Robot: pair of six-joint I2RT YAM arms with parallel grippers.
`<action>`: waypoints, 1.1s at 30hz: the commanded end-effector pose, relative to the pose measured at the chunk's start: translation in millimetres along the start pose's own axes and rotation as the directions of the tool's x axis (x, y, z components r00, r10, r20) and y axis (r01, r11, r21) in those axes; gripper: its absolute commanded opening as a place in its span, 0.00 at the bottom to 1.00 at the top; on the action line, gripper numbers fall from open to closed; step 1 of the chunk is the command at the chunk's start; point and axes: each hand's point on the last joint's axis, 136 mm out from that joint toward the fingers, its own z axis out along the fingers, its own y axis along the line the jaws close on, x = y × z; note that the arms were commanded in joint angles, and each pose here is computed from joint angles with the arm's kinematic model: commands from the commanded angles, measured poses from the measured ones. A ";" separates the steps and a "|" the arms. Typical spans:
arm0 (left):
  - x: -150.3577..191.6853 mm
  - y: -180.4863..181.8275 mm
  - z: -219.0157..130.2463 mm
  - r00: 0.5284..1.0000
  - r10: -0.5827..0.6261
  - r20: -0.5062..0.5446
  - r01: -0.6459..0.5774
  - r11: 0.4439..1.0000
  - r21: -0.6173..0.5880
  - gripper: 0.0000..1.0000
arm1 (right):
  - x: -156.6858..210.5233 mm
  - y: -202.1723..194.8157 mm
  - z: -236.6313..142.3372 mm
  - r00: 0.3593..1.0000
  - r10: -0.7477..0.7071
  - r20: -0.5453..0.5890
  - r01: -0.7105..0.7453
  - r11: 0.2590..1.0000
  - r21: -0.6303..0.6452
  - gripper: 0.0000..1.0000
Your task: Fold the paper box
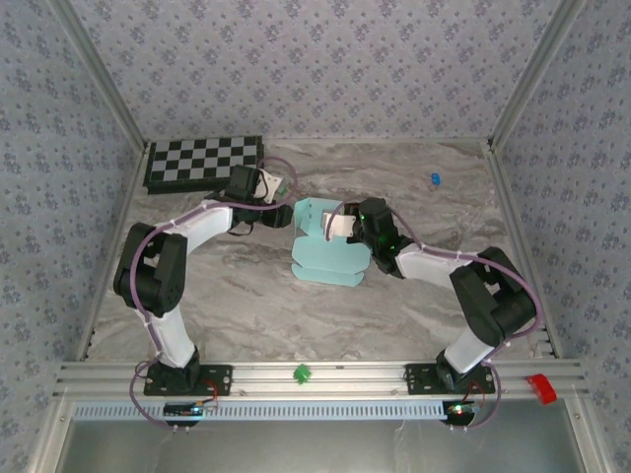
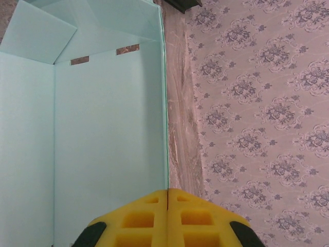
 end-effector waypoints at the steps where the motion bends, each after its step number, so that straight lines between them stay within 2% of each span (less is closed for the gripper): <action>1: -3.5 -13.2 0.9 1.000 0.031 -0.003 -0.031 0.997 0.064 0.53 | -1.9 -4.7 2.0 1.000 0.012 0.001 -0.012 1.000 -0.001 0.00; 14: 9.2 -33.0 10.3 0.998 0.038 -0.044 -0.030 0.987 0.159 0.52 | -1.3 -3.8 4.8 1.000 0.017 -0.008 -0.017 1.000 -0.004 0.00; 33: -2.7 -40.5 40.7 0.997 0.080 0.009 -0.080 0.988 0.129 0.52 | -4.5 1.8 6.4 1.000 0.024 0.002 -0.024 0.999 -0.023 0.00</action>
